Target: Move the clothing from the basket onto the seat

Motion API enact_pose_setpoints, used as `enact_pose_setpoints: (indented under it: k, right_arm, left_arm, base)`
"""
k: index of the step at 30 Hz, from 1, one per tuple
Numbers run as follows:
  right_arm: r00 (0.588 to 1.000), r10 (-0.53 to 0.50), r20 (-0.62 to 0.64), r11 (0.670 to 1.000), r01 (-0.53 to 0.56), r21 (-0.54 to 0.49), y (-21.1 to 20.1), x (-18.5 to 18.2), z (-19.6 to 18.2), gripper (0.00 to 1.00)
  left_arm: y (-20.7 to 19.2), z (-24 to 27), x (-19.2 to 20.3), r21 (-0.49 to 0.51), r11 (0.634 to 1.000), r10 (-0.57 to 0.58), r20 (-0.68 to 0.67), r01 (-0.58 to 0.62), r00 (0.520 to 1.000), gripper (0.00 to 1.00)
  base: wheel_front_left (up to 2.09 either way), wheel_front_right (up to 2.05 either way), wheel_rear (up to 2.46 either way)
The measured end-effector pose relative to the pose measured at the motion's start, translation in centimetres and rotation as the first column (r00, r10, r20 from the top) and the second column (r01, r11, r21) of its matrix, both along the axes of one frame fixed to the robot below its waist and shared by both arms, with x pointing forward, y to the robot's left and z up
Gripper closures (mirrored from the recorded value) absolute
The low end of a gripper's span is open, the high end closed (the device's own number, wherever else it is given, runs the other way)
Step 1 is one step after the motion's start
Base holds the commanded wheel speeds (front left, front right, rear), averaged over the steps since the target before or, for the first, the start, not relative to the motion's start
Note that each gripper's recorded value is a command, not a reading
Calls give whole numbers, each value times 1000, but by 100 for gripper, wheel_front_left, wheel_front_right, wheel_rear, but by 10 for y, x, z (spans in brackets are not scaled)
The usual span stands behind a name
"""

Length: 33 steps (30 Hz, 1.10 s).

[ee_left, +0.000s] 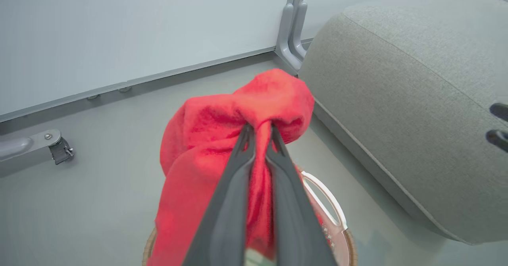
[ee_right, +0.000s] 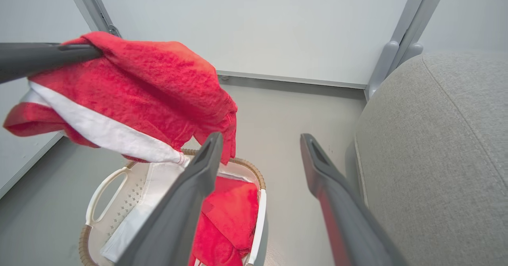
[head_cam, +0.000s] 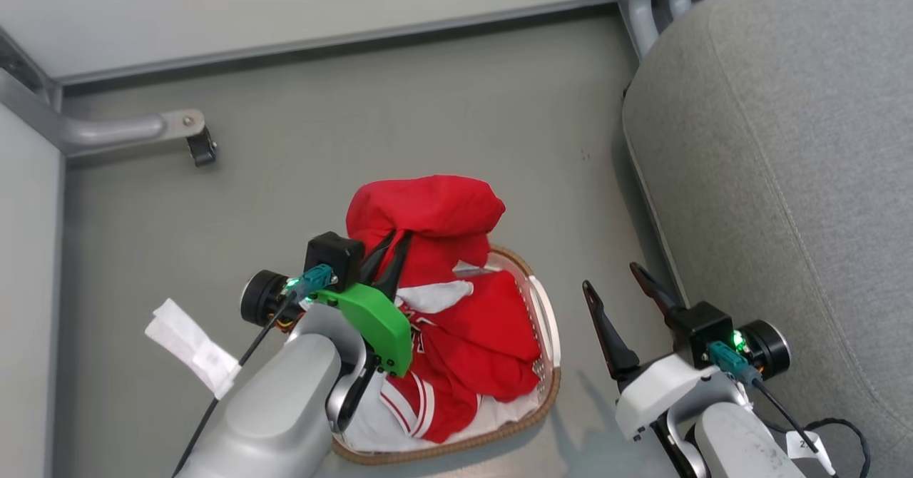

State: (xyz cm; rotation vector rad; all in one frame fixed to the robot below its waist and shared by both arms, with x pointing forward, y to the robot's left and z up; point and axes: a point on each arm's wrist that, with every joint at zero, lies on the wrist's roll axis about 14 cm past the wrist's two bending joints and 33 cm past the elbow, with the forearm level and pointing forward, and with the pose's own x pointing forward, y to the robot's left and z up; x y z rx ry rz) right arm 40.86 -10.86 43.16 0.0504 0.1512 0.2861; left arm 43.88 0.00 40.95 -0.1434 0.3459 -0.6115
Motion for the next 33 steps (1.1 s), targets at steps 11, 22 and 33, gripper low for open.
enact_pose_setpoints:
  k: [11, 22, 33]
  right_arm:
    - [998, 17, 66, 1000, -18, 11, 7, -24, 26, 0]
    - [996, 21, 92, 1000, -22, 13, 9, -40, 36, 0]
    - [981, 129, 148, 992, -128, -11, 41, -37, 53, 0]
  left_arm:
    - [19, 90, -8, -166, 982, 129, 227, -92, 965, 100]
    - [13, 143, -22, -271, 961, 157, 348, -62, 924, 100]
    - [4, 150, -27, -295, 955, 143, 357, -34, 923, 100]
  base:
    - [0, 0, 0]
    - [0, 0, 0]
    - [0, 0, 0]
